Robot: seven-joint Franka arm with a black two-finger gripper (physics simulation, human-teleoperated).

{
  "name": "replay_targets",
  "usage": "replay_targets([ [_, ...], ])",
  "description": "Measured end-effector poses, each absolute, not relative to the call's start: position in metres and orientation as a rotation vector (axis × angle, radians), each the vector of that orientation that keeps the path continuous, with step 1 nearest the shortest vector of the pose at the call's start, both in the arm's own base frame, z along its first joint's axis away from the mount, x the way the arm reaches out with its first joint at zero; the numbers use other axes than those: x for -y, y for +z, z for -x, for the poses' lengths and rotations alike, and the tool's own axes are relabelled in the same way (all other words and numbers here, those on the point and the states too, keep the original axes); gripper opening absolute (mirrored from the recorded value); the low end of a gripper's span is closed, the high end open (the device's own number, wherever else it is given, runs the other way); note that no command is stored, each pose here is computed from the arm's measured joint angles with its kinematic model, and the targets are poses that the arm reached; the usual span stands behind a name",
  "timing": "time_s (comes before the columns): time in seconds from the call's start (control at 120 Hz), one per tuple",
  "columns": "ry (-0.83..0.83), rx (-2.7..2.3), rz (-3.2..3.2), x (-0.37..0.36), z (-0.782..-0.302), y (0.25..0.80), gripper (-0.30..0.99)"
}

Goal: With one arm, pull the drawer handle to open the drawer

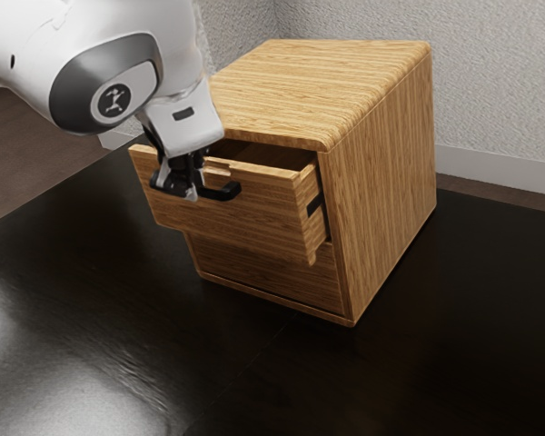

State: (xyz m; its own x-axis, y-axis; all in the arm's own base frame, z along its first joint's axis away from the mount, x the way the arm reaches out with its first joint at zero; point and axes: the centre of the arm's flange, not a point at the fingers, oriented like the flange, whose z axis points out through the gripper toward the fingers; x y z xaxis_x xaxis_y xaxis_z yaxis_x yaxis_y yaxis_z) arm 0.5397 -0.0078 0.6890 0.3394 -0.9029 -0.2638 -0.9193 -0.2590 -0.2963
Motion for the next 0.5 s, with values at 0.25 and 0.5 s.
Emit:
replay_targets([
  [0.25,0.066,-1.580,2.232,-0.002,-0.532,0.687,0.07],
  [0.5,0.066,-1.563,2.232,-0.002,-0.512,0.686,0.06],
])
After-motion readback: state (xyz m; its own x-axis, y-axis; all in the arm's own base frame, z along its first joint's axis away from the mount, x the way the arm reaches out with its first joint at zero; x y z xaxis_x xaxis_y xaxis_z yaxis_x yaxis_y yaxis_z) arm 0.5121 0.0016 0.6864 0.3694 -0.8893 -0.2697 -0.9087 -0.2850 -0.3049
